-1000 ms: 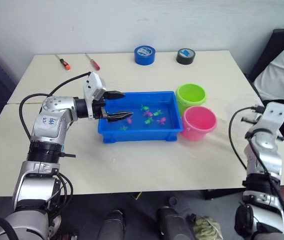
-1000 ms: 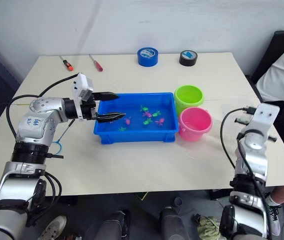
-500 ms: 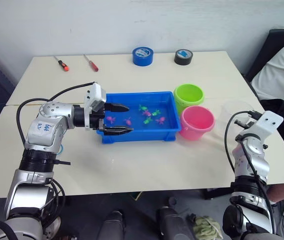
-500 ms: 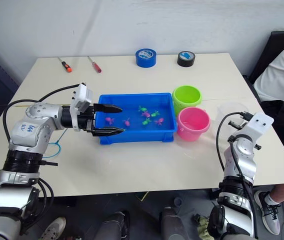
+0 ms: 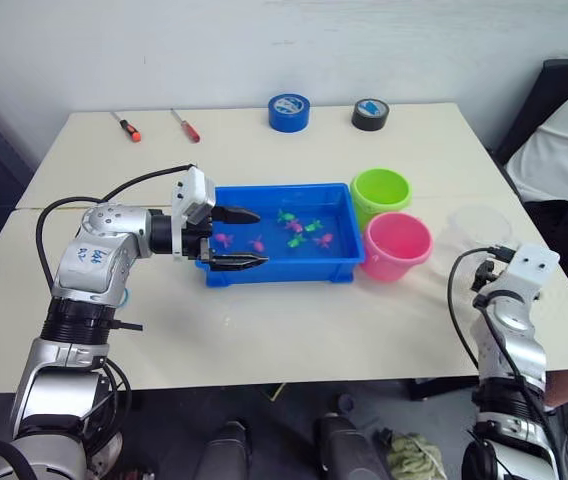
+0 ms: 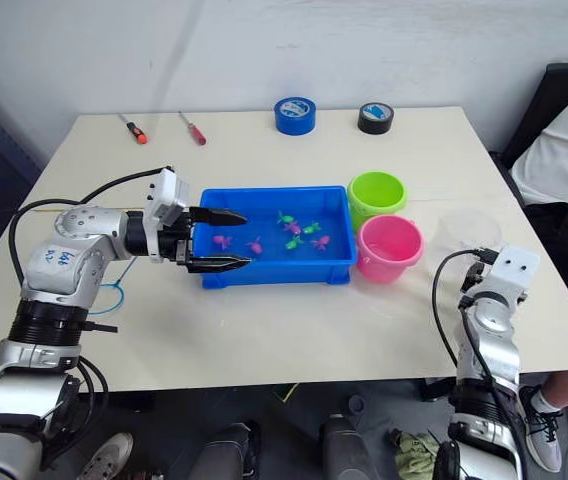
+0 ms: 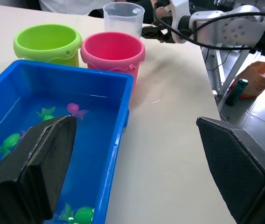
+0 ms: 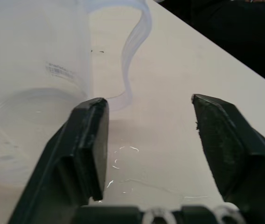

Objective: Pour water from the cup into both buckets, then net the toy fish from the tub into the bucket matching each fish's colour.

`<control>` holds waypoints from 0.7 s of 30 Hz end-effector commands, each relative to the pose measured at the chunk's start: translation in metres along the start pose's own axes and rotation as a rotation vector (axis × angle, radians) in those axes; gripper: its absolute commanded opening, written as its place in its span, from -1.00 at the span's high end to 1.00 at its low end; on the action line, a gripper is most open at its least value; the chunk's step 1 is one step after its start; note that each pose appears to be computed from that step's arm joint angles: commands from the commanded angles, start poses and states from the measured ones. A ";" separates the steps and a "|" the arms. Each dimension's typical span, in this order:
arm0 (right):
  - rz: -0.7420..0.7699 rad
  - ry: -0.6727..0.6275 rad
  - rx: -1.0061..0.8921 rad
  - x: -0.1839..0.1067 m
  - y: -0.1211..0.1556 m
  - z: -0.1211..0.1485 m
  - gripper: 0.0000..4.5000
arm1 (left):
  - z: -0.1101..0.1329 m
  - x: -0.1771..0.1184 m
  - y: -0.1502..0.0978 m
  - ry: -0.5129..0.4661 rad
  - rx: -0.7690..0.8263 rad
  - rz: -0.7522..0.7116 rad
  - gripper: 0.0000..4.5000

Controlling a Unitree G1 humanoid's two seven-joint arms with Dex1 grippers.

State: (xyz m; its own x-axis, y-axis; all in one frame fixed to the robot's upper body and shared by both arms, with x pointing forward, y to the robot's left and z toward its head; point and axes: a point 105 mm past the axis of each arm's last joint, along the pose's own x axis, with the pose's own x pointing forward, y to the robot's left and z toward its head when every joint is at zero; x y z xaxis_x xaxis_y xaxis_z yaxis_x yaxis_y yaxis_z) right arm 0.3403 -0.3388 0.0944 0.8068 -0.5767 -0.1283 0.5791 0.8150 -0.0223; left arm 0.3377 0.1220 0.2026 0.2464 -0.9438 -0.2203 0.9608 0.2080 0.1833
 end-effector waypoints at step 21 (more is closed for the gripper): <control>1.573 0.001 -0.398 -0.185 0.104 0.066 -0.98 | -0.053 -0.080 0.022 -0.022 -0.141 0.634 -1.00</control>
State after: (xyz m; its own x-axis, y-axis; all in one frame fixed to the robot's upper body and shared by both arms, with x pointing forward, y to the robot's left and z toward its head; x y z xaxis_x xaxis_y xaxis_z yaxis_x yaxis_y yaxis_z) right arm 0.2628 -0.1629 0.1781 0.5959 0.7441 -0.3020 -0.7987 0.5884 -0.1263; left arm 0.3486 0.2056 0.1541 0.7230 -0.6743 -0.1504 0.6889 0.7200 0.0840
